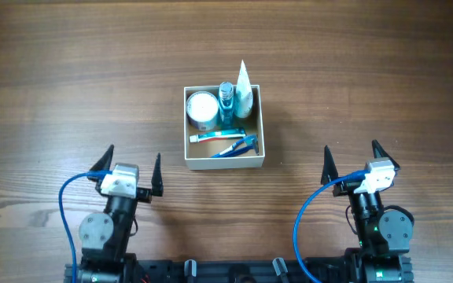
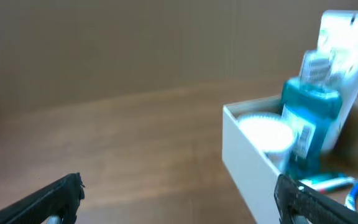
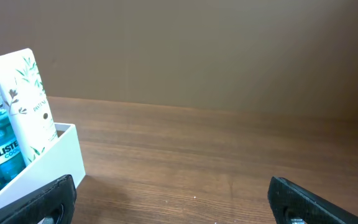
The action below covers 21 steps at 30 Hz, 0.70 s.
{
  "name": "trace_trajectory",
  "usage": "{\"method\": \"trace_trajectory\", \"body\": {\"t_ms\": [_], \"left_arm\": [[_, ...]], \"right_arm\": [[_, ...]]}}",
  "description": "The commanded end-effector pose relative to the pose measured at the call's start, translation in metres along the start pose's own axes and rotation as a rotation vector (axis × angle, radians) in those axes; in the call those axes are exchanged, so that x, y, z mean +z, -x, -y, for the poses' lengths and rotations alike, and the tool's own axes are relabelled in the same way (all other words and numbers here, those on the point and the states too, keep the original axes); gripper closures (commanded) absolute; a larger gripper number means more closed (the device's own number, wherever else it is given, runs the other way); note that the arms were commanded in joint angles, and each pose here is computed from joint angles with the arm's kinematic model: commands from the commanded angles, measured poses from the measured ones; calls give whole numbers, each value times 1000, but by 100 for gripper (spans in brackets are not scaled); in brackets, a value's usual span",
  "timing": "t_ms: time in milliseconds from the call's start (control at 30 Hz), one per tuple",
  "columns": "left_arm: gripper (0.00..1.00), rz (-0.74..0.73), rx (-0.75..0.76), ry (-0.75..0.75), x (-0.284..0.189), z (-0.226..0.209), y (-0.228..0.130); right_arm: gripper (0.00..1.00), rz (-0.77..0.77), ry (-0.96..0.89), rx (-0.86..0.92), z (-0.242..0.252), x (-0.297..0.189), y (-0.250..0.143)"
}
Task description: Pack container
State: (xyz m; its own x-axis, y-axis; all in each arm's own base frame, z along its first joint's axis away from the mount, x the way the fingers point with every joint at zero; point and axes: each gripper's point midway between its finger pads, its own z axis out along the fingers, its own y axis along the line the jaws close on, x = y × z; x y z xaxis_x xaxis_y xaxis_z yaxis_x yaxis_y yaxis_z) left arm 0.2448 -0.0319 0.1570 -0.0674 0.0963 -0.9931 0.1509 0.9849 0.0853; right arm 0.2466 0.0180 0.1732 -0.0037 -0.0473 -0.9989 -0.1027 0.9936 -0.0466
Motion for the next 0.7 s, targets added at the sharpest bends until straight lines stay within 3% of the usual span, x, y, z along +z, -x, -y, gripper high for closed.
{"method": "trace_trajectory", "body": {"t_ms": [0,667], "left_arm": [[0,-3,-87,-16,0,3,-2],[0,-3,-114,-15,0,3,-2]], "right_arm": [[0,10,12,-7,-2,0,2],[0,10,12,-6,-3,0,2]]}}
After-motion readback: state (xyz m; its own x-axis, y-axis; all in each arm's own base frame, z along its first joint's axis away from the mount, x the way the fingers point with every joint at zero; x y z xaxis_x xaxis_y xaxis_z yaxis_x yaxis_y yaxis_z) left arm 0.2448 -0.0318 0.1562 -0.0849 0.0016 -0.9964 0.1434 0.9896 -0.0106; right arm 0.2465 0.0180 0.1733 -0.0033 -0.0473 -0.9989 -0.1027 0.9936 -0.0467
